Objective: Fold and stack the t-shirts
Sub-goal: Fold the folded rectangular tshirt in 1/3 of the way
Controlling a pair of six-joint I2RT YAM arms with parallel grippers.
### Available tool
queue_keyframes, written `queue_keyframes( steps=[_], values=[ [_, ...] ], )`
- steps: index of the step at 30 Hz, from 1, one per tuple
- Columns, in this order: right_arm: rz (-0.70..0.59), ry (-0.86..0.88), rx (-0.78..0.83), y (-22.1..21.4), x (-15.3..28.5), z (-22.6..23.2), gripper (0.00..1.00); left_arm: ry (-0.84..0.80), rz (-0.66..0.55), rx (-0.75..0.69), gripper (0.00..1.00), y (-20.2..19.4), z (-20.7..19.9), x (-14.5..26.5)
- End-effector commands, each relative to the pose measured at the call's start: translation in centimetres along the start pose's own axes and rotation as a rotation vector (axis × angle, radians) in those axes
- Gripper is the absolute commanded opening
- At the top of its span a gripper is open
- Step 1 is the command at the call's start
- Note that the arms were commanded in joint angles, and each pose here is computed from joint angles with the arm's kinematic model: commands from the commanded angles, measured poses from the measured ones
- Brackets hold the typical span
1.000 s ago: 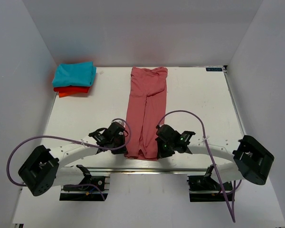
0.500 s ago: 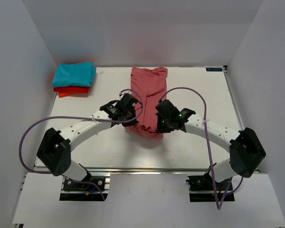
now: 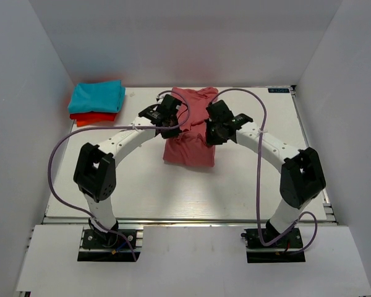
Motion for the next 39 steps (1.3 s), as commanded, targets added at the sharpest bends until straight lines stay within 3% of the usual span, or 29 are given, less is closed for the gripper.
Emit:
queue_keyframes(
  steps=[1,10,13,21,25,27,28,29,30,31,34,38,39],
  values=[
    [-0.046,0.030,0.032,3.1,0.3,0.4,0.00,-0.011,-0.050,-0.011,0.00,2.4,0.0,0.0],
    [-0.059,0.064,0.079,6.5,-3.0,-0.1,0.00,-0.032,-0.096,-0.027,0.00,6.8,0.3,-2.6],
    [-0.084,0.063,0.085,7.6,-4.1,-0.6,0.00,-0.101,-0.093,-0.064,0.00,6.7,-0.9,-3.9],
    [-0.138,0.081,0.109,9.4,-6.5,-1.2,0.00,-0.084,-0.100,-0.032,0.00,7.8,0.5,-6.5],
    [-0.130,0.063,0.105,9.7,-8.1,-2.0,0.00,-0.087,-0.072,-0.012,0.09,7.7,0.9,-8.1],
    [-0.135,0.064,0.103,10.1,-9.1,-2.1,0.05,-0.094,-0.071,0.009,0.22,8.0,1.2,-8.7],
    [-0.136,0.062,0.102,10.1,-9.1,-2.2,0.08,-0.094,-0.071,0.009,0.22,7.8,1.2,-9.3],
    [-0.144,0.046,0.084,10.4,-10.0,-2.7,0.24,-0.107,-0.090,0.019,0.29,8.7,1.3,-9.7],
    [-0.148,0.045,0.080,10.5,-10.3,-2.5,0.24,-0.107,-0.090,0.019,0.36,8.7,1.3,-9.7],
    [-0.163,0.035,0.065,11.1,-10.4,-2.9,0.43,-0.116,-0.102,0.027,0.42,9.2,1.4,-10.2],
    [-0.198,0.030,0.029,12.7,-10.7,-2.8,0.69,-0.136,-0.130,0.043,0.69,11.0,1.6,-10.2],
    [-0.262,0.067,0.020,15.3,-8.7,-1.8,0.78,-0.108,-0.170,0.079,0.80,13.4,3.0,-9.1],
    [-0.293,0.079,0.020,16.1,-7.1,-1.5,0.81,-0.102,-0.182,0.072,0.97,13.8,3.1,-8.2]
  ],
)
Point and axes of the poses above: each gripper's point midway between its finger pads, its own x axis back along the fingers, its own z axis along the line the jaws close on, y = z × x, the point moved 2 cm from there along x, back along the fingers, and after that the axes turned 9 degrees about -x, right-handed, at the moved point
